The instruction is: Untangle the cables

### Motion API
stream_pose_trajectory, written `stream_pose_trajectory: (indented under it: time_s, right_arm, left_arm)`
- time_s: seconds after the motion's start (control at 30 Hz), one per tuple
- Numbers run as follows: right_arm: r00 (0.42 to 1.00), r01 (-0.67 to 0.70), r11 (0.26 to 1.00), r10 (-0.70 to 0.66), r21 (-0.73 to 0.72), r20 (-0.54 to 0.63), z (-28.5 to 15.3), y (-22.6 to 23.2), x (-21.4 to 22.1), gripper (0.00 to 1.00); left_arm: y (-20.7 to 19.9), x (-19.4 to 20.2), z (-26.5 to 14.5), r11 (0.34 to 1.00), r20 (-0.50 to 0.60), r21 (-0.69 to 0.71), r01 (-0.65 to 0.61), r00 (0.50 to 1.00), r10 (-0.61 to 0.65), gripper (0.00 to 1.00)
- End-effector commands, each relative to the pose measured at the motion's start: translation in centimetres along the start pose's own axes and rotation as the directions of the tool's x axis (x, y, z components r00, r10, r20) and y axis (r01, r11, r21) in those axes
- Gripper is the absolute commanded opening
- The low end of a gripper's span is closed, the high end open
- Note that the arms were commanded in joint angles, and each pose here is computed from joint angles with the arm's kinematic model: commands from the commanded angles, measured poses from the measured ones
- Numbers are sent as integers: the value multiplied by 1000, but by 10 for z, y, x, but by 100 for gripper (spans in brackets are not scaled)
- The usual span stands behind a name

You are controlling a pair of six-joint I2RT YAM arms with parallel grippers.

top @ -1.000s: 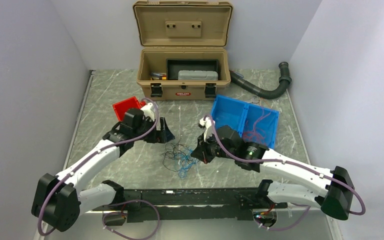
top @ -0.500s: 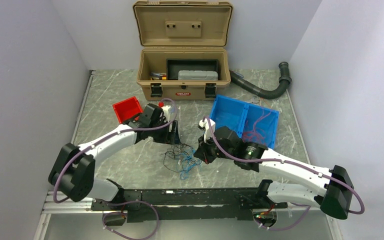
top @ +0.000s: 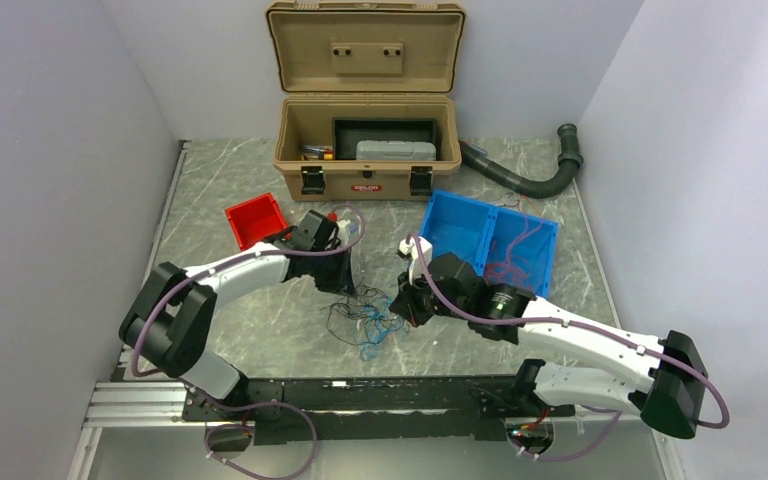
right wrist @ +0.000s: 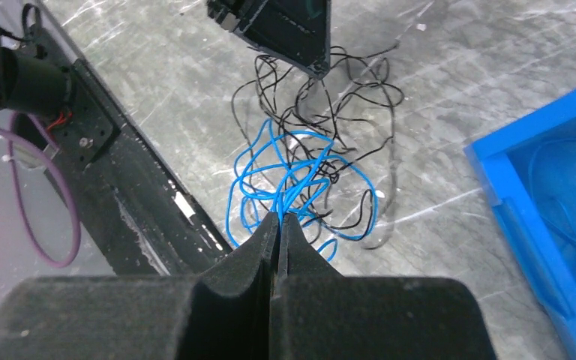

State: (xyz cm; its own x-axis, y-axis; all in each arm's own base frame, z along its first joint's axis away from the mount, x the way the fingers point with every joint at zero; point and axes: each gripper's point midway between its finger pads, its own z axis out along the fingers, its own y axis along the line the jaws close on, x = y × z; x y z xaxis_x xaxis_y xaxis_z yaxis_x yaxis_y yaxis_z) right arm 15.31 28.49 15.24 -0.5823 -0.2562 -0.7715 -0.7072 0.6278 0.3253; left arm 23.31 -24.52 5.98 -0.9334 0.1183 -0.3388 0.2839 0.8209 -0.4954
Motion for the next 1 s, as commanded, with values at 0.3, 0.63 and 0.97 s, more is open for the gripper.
stream_pose_trajectory:
  time_s: [0.3, 0.63, 0.97]
  right_arm:
    - [970, -232, 823, 159, 519, 182, -61, -95, -8, 0]
    - [888, -410, 665, 135, 625, 439, -146, -124, -46, 0]
    - [784, -572, 529, 128, 627, 608, -210, -141, -46, 0]
  left_arm:
    - [16, -75, -89, 993, 372, -113, 38, 928, 7, 0]
    - [34, -104, -177, 944, 554, -305, 126, 830, 68, 0]
    - [85, -93, -268, 840, 708, -400, 367, 706, 29, 0]
